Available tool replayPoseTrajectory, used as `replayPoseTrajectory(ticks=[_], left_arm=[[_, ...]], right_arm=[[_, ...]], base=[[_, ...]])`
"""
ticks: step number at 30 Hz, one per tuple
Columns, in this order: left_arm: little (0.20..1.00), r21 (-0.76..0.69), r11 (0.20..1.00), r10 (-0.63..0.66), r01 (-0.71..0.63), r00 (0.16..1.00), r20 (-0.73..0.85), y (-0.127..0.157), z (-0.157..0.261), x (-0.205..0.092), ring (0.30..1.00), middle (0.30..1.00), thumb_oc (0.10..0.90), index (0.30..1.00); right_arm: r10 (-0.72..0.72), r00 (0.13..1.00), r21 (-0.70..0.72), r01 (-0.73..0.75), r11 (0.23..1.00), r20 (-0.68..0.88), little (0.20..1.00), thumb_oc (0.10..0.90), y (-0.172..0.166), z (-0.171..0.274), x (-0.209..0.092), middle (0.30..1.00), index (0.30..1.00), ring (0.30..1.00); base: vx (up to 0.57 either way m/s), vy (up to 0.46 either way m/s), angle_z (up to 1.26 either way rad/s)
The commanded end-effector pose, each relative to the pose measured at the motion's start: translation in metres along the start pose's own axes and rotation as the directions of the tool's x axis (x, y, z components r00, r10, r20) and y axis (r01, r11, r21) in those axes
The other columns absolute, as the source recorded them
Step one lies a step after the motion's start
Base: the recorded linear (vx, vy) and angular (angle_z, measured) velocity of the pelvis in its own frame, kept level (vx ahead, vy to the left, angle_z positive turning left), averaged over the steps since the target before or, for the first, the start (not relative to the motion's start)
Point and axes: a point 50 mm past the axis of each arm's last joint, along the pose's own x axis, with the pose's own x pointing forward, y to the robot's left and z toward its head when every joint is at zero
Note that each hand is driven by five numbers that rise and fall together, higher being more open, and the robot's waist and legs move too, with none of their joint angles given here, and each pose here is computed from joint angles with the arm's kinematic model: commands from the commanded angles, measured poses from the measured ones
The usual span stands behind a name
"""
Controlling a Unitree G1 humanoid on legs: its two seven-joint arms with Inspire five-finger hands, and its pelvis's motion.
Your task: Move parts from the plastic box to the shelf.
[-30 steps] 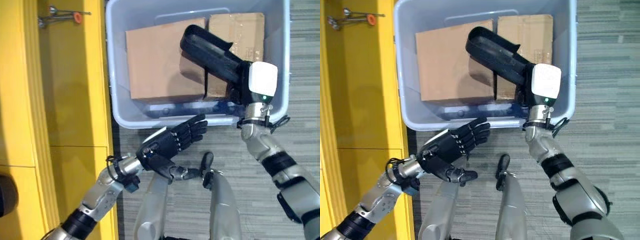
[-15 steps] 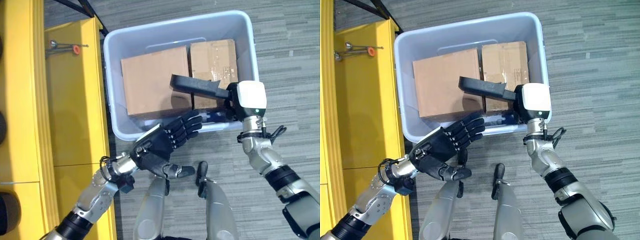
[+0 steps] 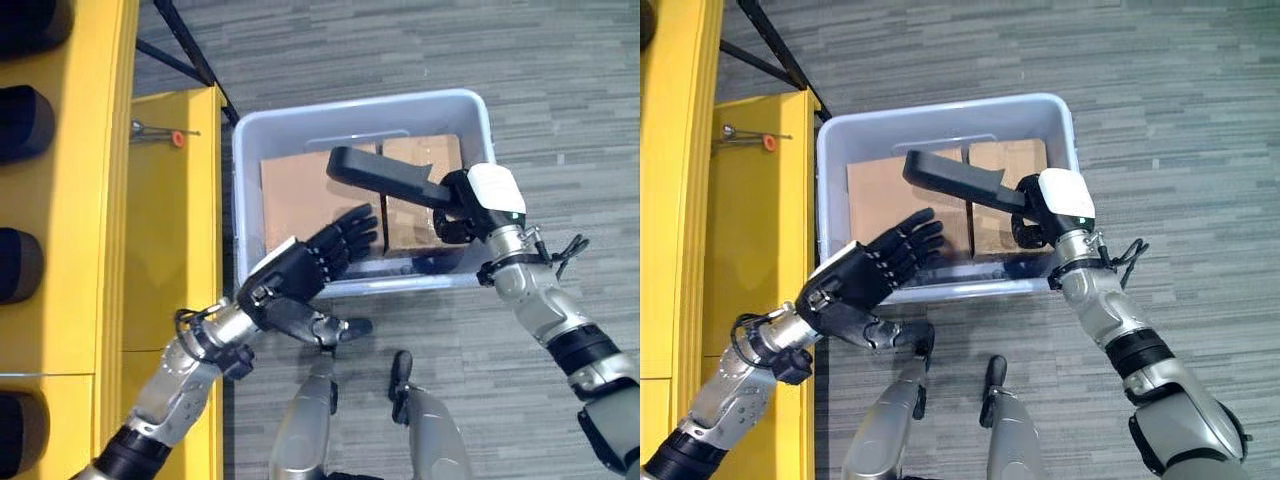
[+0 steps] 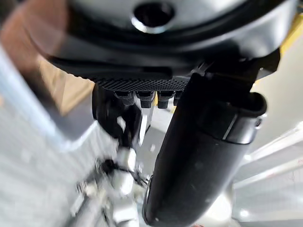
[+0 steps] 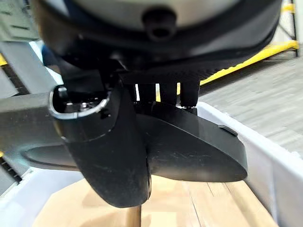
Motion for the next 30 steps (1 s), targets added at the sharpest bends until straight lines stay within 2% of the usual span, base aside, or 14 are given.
replayPoseTrajectory(ticks=[1, 7, 11, 14, 23, 25, 27, 30], left_arm=[[1.000, 0.160, 0.987, -0.049, 0.021, 0.984, 0.171, -0.009, 0.030, 0.002, 1.000, 1.000, 0.900, 1.000], [1.000, 0.310, 0.940, 0.099, -0.141, 0.984, 0.148, 0.008, 0.035, -0.007, 1.000, 1.000, 0.900, 1.000], [1.000, 0.481, 0.856, 0.145, -0.189, 0.981, 0.127, 0.013, 0.035, -0.010, 1.000, 1.000, 0.900, 1.000], [1.000, 0.555, 0.804, 0.174, -0.214, 0.977, 0.124, 0.016, 0.037, -0.016, 1.000, 1.000, 0.900, 1.000], [1.000, 0.686, 0.671, 0.244, -0.282, 0.957, 0.155, 0.020, 0.038, -0.017, 1.000, 1.000, 0.900, 1.000], [1.000, 0.700, 0.650, 0.260, -0.296, 0.952, 0.161, 0.023, 0.037, -0.017, 1.000, 1.000, 0.900, 1.000], [1.000, 0.674, 0.673, 0.286, -0.306, 0.947, 0.145, 0.026, 0.035, -0.018, 1.000, 1.000, 0.900, 1.000], [1.000, 0.672, 0.663, 0.328, -0.330, 0.935, 0.136, 0.028, 0.032, -0.022, 1.000, 1.000, 0.900, 1.000]], right_arm=[[-0.193, 0.959, 0.031, 0.191, 0.981, 0.210, 0.300, 0.400, -0.058, 0.028, 0.014, 0.300, 0.300, 0.300], [-0.133, 0.967, 0.114, 0.110, 0.987, 0.220, 0.300, 0.400, -0.052, 0.028, 0.006, 0.300, 0.300, 0.300], [-0.048, 0.969, 0.148, 0.012, 0.989, 0.242, 0.300, 0.400, -0.048, 0.030, 0.002, 0.300, 0.300, 0.300], [0.007, 0.965, 0.160, -0.051, 0.986, 0.263, 0.300, 0.400, -0.047, 0.031, -0.006, 0.300, 0.300, 0.300], [0.185, 0.942, 0.160, -0.236, 0.958, 0.280, 0.300, 0.400, -0.044, 0.027, -0.026, 0.300, 0.300, 0.300], [0.155, 0.939, 0.137, -0.204, 0.969, 0.306, 0.300, 0.400, -0.048, 0.027, -0.031, 0.300, 0.300, 0.300], [0.120, 0.940, 0.094, -0.158, 0.983, 0.320, 0.300, 0.400, -0.055, 0.028, -0.032, 0.300, 0.300, 0.300], [0.101, 0.944, 0.086, -0.134, 0.987, 0.316, 0.300, 0.400, -0.059, 0.026, -0.033, 0.300, 0.300, 0.300]], base=[[0.04, -0.034, 0.04], [0.05, -0.046, 0.02], [0.05, -0.051, -0.01], [0.09, -0.040, -0.04], [0.05, -0.030, -0.02], [0.03, -0.045, -0.02], [0.04, -0.026, 0.00], [0.01, -0.004, -0.07]])
